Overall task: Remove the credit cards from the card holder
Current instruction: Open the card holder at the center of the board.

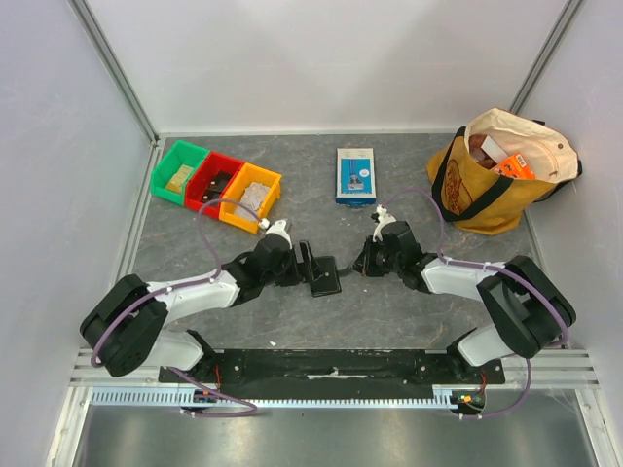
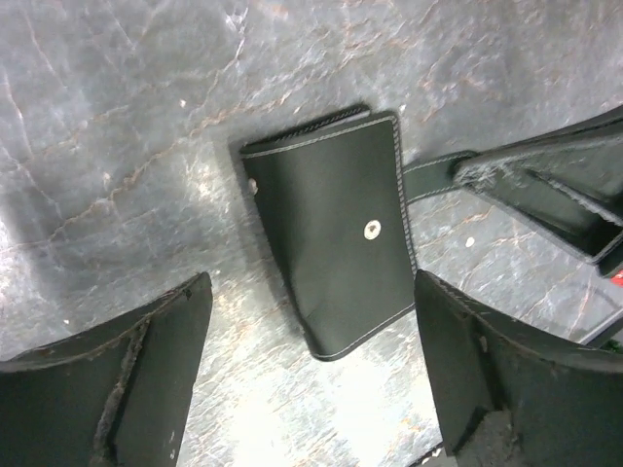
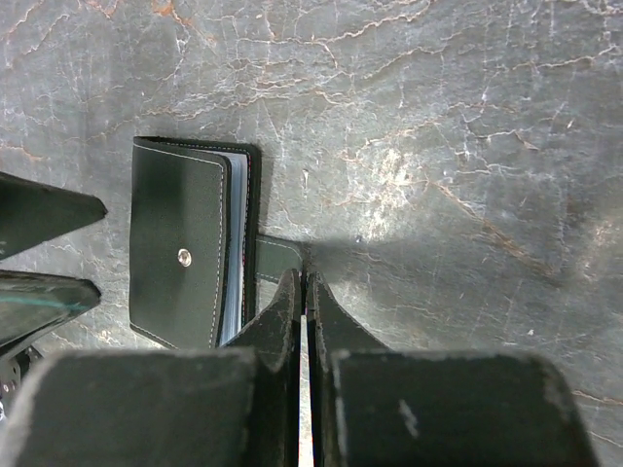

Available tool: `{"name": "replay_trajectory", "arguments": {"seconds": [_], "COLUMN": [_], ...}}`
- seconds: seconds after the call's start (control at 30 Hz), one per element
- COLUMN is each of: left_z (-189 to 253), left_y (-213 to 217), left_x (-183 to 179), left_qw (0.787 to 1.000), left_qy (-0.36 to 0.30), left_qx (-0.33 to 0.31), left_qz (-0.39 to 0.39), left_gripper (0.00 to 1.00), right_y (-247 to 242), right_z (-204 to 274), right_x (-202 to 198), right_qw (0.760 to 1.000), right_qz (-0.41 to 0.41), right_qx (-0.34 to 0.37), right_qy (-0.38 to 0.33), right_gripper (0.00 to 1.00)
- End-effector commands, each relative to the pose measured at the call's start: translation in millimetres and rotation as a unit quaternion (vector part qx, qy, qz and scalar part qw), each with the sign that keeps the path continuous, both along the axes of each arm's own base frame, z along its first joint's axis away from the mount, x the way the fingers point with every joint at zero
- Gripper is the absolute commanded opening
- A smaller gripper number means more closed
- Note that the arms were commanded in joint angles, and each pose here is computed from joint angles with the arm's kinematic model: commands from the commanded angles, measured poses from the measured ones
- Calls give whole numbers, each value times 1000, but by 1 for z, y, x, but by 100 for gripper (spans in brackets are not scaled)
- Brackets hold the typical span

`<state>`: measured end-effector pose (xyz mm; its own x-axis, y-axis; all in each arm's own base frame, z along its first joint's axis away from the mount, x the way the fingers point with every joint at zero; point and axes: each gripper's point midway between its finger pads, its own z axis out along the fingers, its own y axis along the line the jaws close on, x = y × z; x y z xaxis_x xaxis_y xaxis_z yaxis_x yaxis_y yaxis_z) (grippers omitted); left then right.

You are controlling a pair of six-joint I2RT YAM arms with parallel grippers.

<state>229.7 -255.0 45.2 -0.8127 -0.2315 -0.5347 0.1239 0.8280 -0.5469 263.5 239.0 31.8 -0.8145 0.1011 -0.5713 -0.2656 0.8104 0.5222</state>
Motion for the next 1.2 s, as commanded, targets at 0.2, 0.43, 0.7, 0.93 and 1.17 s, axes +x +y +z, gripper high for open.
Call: {"name": "replay_trajectory", "arguments": {"seconds": [0.2,0.43,0.7,0.93,1.17], "left_z": [37,25,13,2,10], "left_y": [-18,-46,-53,-56,-49], "left_x": [6,-5,-16,-16,-11], "left_qw": [990,963,929,899,889], "left_qy": [-47,-77,-99,-108,-120], "left_qx": [128,247,340,404,425], "left_qz": [-36,-80,-111,-133,-121], "left_gripper": [99,99,99,98,81], "right_y": [-1,-3,-2,-2,-2], "right_z": [-5,-10,-12,-11,-12], "right_x": [-1,-4,-4,-5,-6], "right_qw": [1000,998,998,998,999], "right_qz": [-20,-41,-45,-44,-37], "right_qx": [17,29,31,32,28], "right_qy": [2,22,26,27,26], "right_gripper": [0,0,0,0,0]}}
